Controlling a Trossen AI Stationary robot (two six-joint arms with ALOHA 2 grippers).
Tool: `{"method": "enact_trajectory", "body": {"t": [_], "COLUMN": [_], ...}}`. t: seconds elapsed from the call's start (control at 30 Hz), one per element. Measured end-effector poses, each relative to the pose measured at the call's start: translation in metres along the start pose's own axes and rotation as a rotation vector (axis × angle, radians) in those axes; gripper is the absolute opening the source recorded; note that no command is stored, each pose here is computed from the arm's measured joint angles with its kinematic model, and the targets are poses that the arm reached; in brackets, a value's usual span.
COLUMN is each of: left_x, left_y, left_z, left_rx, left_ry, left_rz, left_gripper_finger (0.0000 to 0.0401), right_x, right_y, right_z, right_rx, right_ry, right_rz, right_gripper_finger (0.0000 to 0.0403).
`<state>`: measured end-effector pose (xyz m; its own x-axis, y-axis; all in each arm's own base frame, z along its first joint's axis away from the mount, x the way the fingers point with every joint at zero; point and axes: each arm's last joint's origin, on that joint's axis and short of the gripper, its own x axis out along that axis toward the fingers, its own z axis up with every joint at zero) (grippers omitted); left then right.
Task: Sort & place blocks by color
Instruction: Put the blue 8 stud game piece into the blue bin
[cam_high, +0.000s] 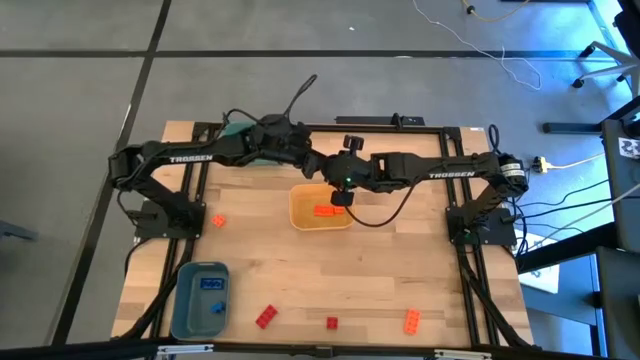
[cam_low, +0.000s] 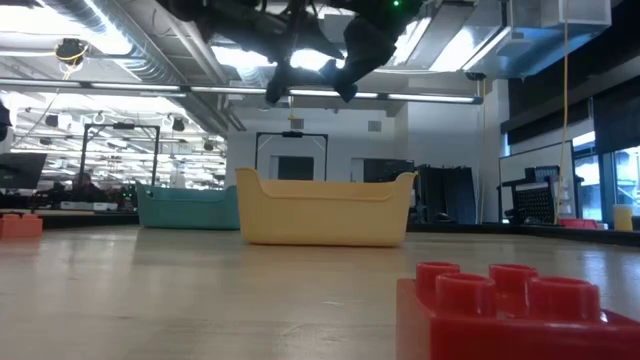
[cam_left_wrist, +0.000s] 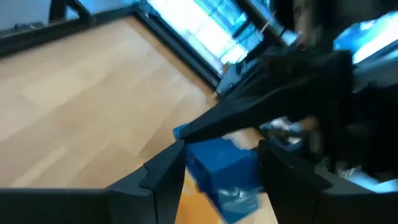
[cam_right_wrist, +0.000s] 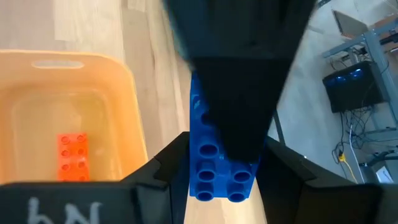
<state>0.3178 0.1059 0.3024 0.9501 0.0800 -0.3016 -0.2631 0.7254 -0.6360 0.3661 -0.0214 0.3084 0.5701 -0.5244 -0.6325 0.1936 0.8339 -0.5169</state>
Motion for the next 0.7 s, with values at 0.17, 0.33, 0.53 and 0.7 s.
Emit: {"method": "enact_trajectory", "body": {"t": [0.17,0.33,0.53,0.7], "left_x": [0.0081,0.0087,0.0084,0.0084], "left_y": [0.003,0.0033,0.0041,0.0042], "left_z": [-0.0061,-0.006,-0.0058,-0.0056], "left_rx": [-0.009,0.012,0.044,0.065], "left_ry": [0.032,0.011,0.005,0.004], "left_rz": [0.002,0.029,0.045,0.045], "left_gripper_finger": [0.0192,0.0167,0.0082,0.0082], "right_x": [0.0006,0.0008,0.001,0.001], "right_y": [0.0005,0.0001,-0.0004,-0.0004], "right_z": [-0.0003,-0.0003,-0.0009,-0.0007], "right_rx": [-0.003,0.002,-0.001,0.001], "right_ry": [0.0,0.001,0.008,0.007], "right_rz": [0.003,-0.004,-0.018,-0.021], "right_gripper_finger": [0.0143,0.0143,0.0143,0.0152]}}
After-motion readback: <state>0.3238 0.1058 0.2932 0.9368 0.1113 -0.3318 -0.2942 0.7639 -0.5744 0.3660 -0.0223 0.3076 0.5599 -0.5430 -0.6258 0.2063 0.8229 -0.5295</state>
